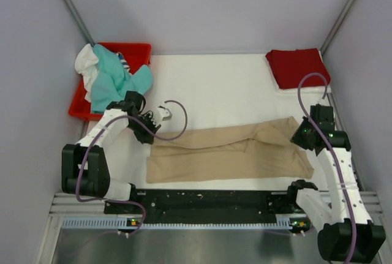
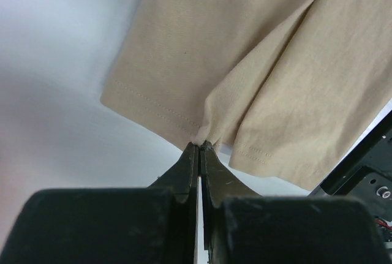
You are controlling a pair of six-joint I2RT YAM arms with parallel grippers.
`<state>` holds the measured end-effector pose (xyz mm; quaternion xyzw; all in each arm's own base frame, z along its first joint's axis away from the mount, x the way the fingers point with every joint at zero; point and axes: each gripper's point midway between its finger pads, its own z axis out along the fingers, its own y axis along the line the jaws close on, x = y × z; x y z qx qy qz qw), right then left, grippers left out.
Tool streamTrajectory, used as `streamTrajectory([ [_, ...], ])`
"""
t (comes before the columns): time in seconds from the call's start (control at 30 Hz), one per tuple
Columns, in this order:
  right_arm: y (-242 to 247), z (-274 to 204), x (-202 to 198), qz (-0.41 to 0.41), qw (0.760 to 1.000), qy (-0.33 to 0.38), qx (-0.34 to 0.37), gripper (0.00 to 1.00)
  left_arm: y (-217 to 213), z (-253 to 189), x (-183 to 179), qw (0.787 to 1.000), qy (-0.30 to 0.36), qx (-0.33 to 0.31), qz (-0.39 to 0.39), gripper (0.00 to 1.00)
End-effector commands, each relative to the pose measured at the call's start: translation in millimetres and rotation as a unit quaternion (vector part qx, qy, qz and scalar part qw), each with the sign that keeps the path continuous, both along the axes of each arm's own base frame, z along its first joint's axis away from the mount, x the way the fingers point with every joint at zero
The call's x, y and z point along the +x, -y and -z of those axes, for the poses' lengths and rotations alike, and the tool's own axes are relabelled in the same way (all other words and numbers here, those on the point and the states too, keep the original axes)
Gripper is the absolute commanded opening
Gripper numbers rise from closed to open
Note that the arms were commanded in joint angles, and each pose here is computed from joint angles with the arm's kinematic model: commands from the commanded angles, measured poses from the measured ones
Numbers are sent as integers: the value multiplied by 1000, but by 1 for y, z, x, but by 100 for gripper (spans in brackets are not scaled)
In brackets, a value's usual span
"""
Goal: Fold and stack the t-shirts
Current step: Fold the other side of the tshirt into a rectangle
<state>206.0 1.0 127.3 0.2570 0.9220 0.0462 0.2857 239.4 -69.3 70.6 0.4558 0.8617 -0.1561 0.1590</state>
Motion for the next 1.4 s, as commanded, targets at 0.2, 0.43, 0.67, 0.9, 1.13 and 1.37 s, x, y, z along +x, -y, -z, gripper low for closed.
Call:
streamTrajectory([
  [0.2, 13, 12, -17, 159, 986, 31, 47, 0, -3, -8, 5, 1000, 13, 11, 26, 0],
  [0.43, 6, 52, -40, 266, 958, -1, 103, 11, -14, 15, -9, 998, -32, 39, 39, 0],
  [0.67, 38, 23, -51, 350, 935, 39, 46, 62, -21, -3, 0, 997, -17, 61, 45, 37],
  [0.9, -20, -31, 56, 30, 986, 138, 86, 3, -12, -40, 16, 998, 17, 39, 36, 41],
  [1.13, -61, 23, 95, -105, 992, -3, 69, 0, 4, -13, 21, 1000, -22, 15, -4, 33],
  [1.37, -65, 71, 88, -125, 988, -77, 56, 0, 6, 10, 20, 999, -44, 18, -22, 34],
])
